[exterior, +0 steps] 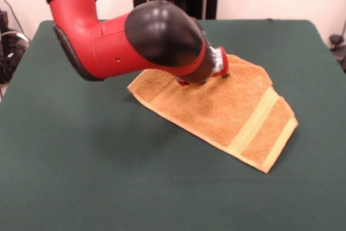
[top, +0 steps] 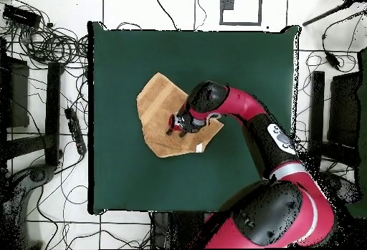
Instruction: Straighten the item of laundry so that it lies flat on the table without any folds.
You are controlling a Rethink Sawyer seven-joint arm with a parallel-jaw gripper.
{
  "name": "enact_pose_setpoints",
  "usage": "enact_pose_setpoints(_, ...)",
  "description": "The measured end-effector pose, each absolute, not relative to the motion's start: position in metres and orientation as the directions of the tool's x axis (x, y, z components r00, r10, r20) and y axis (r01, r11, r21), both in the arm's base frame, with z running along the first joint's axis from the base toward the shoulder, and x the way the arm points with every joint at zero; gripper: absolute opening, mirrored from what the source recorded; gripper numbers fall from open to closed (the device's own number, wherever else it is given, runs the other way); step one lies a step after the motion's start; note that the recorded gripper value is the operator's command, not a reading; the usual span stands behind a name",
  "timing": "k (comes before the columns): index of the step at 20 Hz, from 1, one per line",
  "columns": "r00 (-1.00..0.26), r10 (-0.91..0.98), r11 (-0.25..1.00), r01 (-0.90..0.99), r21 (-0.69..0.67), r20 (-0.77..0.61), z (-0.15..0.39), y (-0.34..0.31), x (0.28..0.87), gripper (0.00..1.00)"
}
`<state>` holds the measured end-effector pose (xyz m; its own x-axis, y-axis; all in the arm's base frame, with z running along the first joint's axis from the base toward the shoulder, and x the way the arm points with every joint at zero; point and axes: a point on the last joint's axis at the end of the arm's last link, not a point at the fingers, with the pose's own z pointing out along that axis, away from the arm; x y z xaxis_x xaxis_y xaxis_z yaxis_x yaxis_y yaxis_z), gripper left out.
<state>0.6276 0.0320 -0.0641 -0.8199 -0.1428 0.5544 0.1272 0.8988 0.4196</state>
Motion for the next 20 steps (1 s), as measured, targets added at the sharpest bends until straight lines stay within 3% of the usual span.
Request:
enact_pose_setpoints(6, -0.811, -0.412, 0.785, -0.084, 0.614, 0.415, -0.062, 0.008, 0.624, 1.0)
enact_pose_setpoints(9, -0.768, -0.582, 0.657, -0.249, 0.712, 0.268, -0.061, -0.007, 0.62, 1.0)
enact_pose_setpoints(15, -0.679, -0.729, 0.489, -0.424, 0.762, 0.089, -0.06, -0.02, 0.617, 1.0)
enact_pose_setpoints(20, -0.642, -0.767, 0.426, -0.477, 0.769, 0.027, -0.06, -0.024, 0.616, 1.0)
